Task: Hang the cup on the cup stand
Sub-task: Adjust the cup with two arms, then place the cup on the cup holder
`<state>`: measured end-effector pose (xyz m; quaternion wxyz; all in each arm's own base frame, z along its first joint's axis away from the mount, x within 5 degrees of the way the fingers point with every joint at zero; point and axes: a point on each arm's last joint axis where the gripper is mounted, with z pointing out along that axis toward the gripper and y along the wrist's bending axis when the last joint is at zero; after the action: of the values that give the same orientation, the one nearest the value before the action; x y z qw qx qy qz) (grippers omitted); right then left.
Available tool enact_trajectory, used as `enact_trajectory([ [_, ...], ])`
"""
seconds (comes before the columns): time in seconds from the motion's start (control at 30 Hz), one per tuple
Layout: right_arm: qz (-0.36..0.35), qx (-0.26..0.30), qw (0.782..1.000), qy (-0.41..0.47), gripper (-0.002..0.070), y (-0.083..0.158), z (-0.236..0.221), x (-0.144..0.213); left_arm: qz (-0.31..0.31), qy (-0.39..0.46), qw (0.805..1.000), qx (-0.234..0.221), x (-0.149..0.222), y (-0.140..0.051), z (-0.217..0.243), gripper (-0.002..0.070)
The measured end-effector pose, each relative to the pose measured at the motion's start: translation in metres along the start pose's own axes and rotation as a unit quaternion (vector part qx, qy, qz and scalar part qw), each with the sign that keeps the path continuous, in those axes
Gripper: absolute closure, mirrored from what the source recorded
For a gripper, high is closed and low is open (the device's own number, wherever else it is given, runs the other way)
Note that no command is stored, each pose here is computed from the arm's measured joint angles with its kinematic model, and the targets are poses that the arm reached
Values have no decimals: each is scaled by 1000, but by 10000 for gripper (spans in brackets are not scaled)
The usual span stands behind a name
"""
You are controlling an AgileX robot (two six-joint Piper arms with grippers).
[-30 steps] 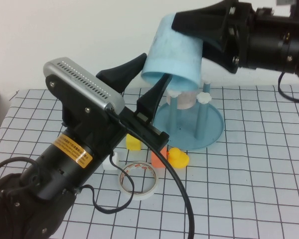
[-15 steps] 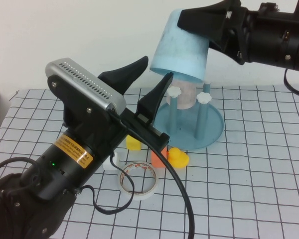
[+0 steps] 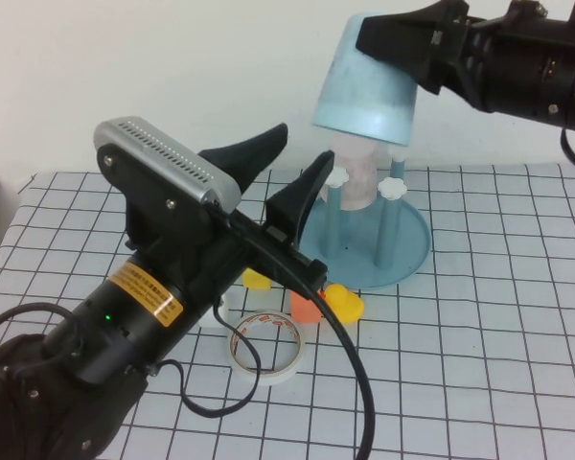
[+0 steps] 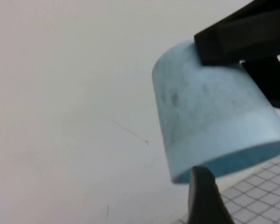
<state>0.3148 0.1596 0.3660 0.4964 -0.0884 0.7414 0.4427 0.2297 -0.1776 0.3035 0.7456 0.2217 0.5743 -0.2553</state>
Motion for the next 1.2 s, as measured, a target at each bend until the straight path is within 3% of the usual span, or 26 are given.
enact_trajectory([
  [0.23, -85, 55, 995, -18, 120, -10, -1, -4, -24, 46, 999, -2, 8, 0, 0, 361],
  [0.33, -136, 91, 986, -24, 120, -16, -2, -7, -48, 82, 995, -6, 14, 0, -2, 452],
  [0.43, -175, 118, 977, -24, 120, -21, -2, -8, -59, 136, 989, -12, 18, 1, -7, 599],
  [0.5, -197, 125, 972, -20, 120, -25, 1, -7, -58, 177, 982, -17, 19, 1, -12, 643],
  [0.73, -228, 136, 964, 18, 120, -52, 31, 6, -38, 280, 958, -51, 15, 16, -34, 673],
  [0.87, -235, 142, 961, 35, 120, -68, 49, 13, -45, 316, 943, -97, 10, 35, -58, 675],
  [1.0, -242, 158, 955, 59, 120, -87, 63, 26, -45, 301, 944, -131, 1, 40, -100, 675],
  [1.2, -243, 175, 951, 81, 120, -103, 71, 39, -39, 281, 950, -133, 3, 30, -143, 676],
])
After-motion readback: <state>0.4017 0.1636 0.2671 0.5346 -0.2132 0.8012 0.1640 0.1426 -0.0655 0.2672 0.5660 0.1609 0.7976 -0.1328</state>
